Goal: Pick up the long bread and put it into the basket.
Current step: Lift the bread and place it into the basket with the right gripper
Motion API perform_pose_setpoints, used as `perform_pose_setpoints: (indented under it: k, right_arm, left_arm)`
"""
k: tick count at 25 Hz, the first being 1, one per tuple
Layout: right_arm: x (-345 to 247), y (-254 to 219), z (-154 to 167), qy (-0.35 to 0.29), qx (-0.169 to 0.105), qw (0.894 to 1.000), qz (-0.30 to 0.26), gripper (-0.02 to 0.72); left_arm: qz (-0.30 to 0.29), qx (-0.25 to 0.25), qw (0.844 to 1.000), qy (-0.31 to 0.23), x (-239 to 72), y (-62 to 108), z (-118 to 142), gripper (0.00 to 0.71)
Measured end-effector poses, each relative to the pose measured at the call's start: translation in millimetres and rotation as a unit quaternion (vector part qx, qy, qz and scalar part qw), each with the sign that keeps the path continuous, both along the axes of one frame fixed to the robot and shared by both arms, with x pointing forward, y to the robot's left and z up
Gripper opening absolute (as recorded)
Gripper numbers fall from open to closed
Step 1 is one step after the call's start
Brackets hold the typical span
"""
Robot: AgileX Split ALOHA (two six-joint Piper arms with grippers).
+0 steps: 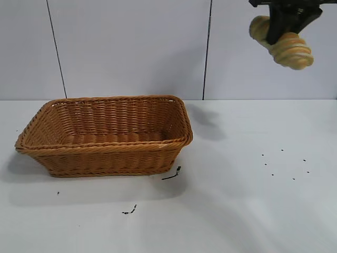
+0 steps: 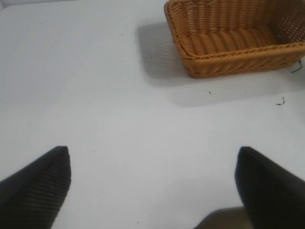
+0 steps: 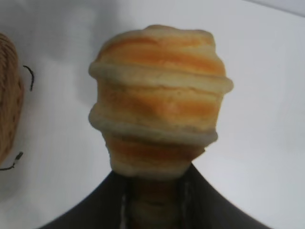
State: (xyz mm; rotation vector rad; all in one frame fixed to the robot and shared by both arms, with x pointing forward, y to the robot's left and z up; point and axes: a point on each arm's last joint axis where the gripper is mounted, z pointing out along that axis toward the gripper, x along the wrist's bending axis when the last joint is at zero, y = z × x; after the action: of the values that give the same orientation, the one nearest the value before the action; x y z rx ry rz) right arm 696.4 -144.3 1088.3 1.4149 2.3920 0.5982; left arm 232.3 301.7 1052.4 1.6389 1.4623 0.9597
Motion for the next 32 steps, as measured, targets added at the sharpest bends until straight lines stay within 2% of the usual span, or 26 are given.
perform_pose_setpoints:
  k: [4,6,9,13,16,19,22,25,27,29,32]
  right_arm:
    - [-16.4,64.1,-3.0,-0.025,-0.015,0.993,0.114,0.177]
    - [-23.2,91.9,-12.2,-0.040,-0.022,0.986,0.163,0.177]
    - [-32.8,129.1,-27.3,-0.068,-0.038,0.968,0.238,0.177]
    - [-44.9,167.8,-52.3,-0.098,-0.072,0.932,0.341,0.177]
    - [-47.2,183.6,-76.7,-0.109,-0.105,0.897,0.415,0.177]
    - [-43.3,188.6,-106.1,-0.099,-0.124,0.877,0.454,0.177]
    - [-36.7,187.5,-132.1,-0.083,-0.133,0.871,0.465,0.177]
    - [-32.0,185.3,-147.2,-0.075,-0.136,0.872,0.464,0.177]
    - [-31.1,185.1,-148.9,-0.075,-0.136,0.873,0.463,0.203]
    - [-30.7,185.6,-148.5,-0.079,-0.134,0.873,0.462,0.279]
    - [-31.1,186.5,-148.3,-0.078,-0.127,0.876,0.459,0.463]
  left_arm:
    - [0.000,0.000,1.000,0.000,0.0,0.0,0.0,0.696]
    - [0.000,0.000,1.000,0.000,0.0,0.0,0.0,0.696]
    - [0.000,0.000,1.000,0.000,0.0,0.0,0.0,0.696]
    - [0.000,0.000,1.000,0.000,0.0,0.0,0.0,0.696]
    - [0.000,0.000,1.000,0.000,0.0,0.0,0.0,0.696]
    - [0.000,0.000,1.000,0.000,0.0,0.0,0.0,0.696]
    - [0.000,0.000,1.000,0.000,0.0,0.0,0.0,0.696]
    - [0.000,0.000,1.000,0.000,0.0,0.0,0.0,0.696]
    - [0.000,0.000,1.000,0.000,0.0,0.0,0.0,0.696]
    - [0.000,0.000,1.000,0.000,0.0,0.0,0.0,0.696]
    - [0.000,0.000,1.000,0.000,0.0,0.0,0.0,0.696]
